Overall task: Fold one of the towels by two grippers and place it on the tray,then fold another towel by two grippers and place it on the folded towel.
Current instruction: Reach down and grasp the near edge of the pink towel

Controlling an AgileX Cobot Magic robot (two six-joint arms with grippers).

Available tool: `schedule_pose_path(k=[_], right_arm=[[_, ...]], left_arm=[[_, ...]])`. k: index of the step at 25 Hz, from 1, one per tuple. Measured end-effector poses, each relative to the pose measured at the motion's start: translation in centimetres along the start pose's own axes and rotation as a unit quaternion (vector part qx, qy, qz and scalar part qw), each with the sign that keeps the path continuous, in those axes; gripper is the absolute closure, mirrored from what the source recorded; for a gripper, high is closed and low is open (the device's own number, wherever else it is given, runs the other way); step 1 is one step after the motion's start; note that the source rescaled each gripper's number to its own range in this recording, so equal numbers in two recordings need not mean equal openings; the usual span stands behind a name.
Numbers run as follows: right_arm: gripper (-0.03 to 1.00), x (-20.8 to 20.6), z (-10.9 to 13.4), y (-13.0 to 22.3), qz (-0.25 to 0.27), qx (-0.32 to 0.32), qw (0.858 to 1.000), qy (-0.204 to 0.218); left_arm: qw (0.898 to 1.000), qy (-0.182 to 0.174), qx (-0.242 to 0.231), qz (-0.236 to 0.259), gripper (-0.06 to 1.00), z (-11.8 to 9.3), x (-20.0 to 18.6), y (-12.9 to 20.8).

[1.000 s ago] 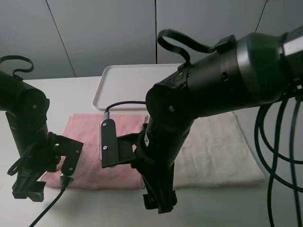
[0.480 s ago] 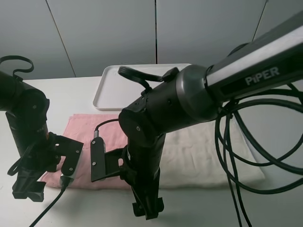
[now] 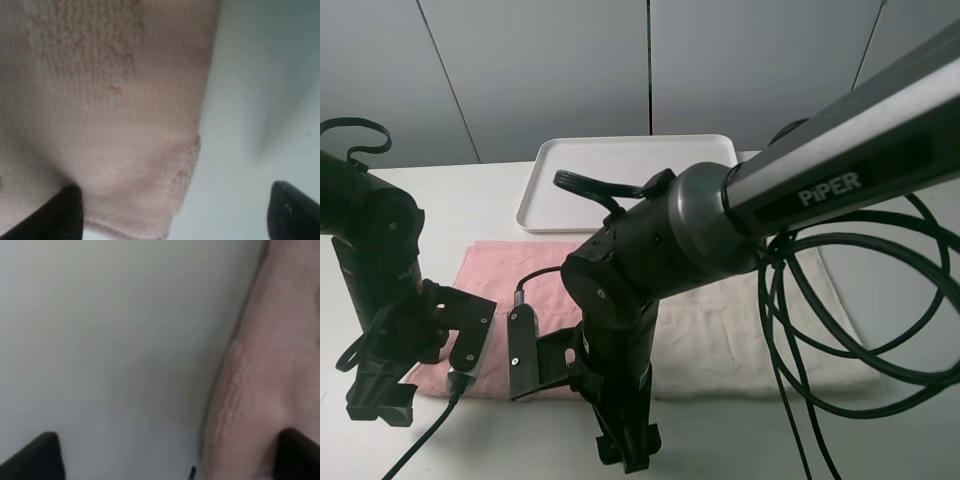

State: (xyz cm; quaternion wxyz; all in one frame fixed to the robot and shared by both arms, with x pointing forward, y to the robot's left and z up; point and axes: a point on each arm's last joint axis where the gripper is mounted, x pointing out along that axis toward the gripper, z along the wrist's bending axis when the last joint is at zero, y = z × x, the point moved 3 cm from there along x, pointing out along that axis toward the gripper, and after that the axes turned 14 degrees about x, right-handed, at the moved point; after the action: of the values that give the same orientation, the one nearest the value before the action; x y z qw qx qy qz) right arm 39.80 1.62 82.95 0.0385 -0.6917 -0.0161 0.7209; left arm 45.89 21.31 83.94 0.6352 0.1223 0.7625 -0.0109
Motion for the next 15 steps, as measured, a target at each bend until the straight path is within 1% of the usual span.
schedule_pose_path(k=[1,3,5,7,8,9,10,12,15], right_arm=[[0.17,0.04,-0.08,-0.10,-0.003,-0.001,1.000,0.003],[0.40,0.09,-0.15,-0.17,-0.005,-0.001,1.000,0.005],[0.65,0.09,-0.21,-0.27,-0.009,0.001,1.000,0.008],[0.82,0.08,-0.29,-0.39,-0.015,0.013,1.000,0.011],[0.88,0.08,-0.36,-0.44,-0.017,0.022,1.000,0.013],[0.93,0.07,-0.47,-0.47,-0.018,0.030,0.999,0.018],[0.96,0.07,-0.56,-0.44,-0.017,0.038,0.999,0.022],[0.96,0.07,-0.69,-0.36,-0.014,0.049,0.998,0.029],[0.96,0.06,-0.90,-0.21,-0.008,0.049,0.998,0.039]], left_arm=[[1.000,0.000,0.000,0.000,-0.02,0.00,0.00,0.00],[1.000,0.000,0.000,0.000,-0.02,0.00,0.00,0.00],[1.000,0.000,0.000,0.000,-0.02,0.00,0.00,0.00],[1.000,0.000,0.001,0.001,-0.02,0.01,0.00,0.01],[1.000,0.000,0.001,0.001,-0.02,0.01,0.00,0.01],[1.000,0.000,0.001,0.001,-0.02,0.01,0.00,0.01],[1.000,0.000,0.001,0.001,-0.02,0.01,0.00,0.01],[1.000,-0.001,0.001,0.000,-0.02,0.03,0.00,0.01],[1.000,-0.001,0.001,0.000,-0.01,0.03,0.00,0.00]])
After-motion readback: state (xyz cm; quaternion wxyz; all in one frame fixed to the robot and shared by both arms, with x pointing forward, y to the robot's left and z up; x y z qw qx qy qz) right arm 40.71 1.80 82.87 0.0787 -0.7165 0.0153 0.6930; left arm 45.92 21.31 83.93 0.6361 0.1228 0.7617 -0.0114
